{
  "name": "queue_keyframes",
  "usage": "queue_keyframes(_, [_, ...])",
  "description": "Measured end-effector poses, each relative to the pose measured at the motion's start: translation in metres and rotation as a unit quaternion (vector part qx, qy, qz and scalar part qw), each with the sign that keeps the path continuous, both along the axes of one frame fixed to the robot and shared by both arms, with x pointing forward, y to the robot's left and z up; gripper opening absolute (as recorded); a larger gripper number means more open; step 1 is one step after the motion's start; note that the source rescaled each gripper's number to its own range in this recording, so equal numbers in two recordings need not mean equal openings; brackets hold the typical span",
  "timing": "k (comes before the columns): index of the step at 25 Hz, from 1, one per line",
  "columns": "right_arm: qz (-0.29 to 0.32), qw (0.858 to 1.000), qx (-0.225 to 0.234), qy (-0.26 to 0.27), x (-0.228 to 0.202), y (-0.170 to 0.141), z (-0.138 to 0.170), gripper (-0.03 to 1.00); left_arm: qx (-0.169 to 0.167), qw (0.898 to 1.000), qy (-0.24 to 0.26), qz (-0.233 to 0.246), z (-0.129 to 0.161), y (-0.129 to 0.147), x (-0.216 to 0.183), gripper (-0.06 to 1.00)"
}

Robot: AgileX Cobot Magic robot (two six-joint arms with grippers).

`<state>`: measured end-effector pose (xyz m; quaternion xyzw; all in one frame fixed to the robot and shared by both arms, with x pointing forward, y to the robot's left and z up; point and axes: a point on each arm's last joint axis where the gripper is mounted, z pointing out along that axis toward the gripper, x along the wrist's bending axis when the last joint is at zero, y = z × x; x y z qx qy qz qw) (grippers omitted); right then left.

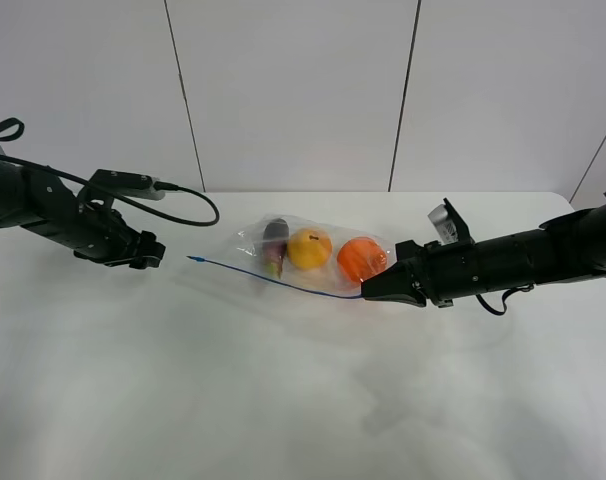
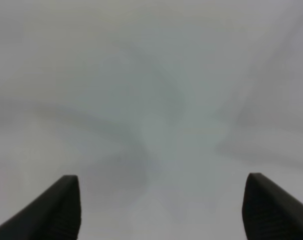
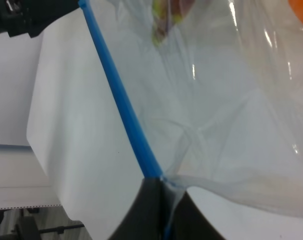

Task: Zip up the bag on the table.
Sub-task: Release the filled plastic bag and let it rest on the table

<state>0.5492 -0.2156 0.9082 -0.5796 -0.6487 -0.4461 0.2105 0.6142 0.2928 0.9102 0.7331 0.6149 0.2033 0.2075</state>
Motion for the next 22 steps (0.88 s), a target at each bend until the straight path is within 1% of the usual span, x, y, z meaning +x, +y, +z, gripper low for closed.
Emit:
queue_keyframes(4, [0.0, 1.0, 0.0, 0.0, 0.0, 0.0, 0.0, 0.0, -0.014, 0.999, 0.025, 0.045, -0.002, 0.024, -0.004, 0.82])
queue_keyframes(10, [0.0, 1.0, 0.0, 0.0, 0.0, 0.0, 0.0, 0.0, -0.024, 0.995, 0.059, 0.074, -0.005, 0.047, -0.011, 0.82])
queue_keyframes(18, [0.002, 1.0, -0.001, 0.0, 0.0, 0.0, 0.0, 0.0, -0.038, 0.991, 0.101, 0.08, -0.008, 0.048, -0.018, 0.82])
queue_keyframes(22, [0.006, 1.0, -0.004, 0.0, -0.001, 0.0, -0.001, 0.0, -0.041, 0.991, 0.107, 0.076, 0.002, 0.047, -0.017, 0.82])
